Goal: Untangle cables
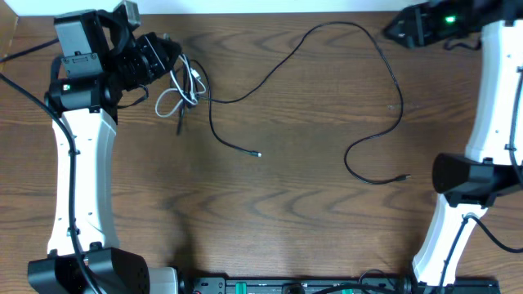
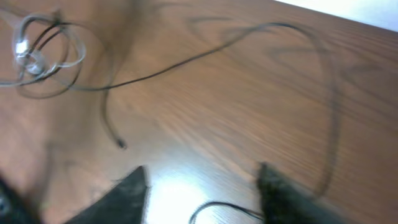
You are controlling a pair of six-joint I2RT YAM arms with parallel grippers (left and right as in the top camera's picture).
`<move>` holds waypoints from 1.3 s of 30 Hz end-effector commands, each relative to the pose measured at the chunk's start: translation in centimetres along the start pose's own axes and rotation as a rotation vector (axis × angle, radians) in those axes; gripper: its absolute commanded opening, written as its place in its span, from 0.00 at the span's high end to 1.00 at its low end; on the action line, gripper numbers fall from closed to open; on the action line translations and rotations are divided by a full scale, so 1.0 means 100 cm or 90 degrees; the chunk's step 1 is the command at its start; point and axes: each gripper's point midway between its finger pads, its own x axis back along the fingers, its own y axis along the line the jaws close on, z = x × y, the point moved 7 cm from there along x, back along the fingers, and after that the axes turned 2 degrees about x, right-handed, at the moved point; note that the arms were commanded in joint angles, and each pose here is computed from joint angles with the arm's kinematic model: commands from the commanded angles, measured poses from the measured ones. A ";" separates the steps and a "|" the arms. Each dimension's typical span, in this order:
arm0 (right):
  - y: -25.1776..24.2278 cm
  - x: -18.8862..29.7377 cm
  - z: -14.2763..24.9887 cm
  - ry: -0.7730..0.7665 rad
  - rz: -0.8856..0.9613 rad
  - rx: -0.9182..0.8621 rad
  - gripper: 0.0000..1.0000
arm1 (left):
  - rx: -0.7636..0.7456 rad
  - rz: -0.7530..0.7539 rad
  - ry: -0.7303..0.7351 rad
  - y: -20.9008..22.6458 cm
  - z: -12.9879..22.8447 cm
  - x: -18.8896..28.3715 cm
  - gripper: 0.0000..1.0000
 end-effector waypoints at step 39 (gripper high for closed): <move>0.192 -0.222 0.034 0.027 -0.379 0.427 0.10 | 0.046 0.213 0.078 -0.045 0.007 0.017 0.93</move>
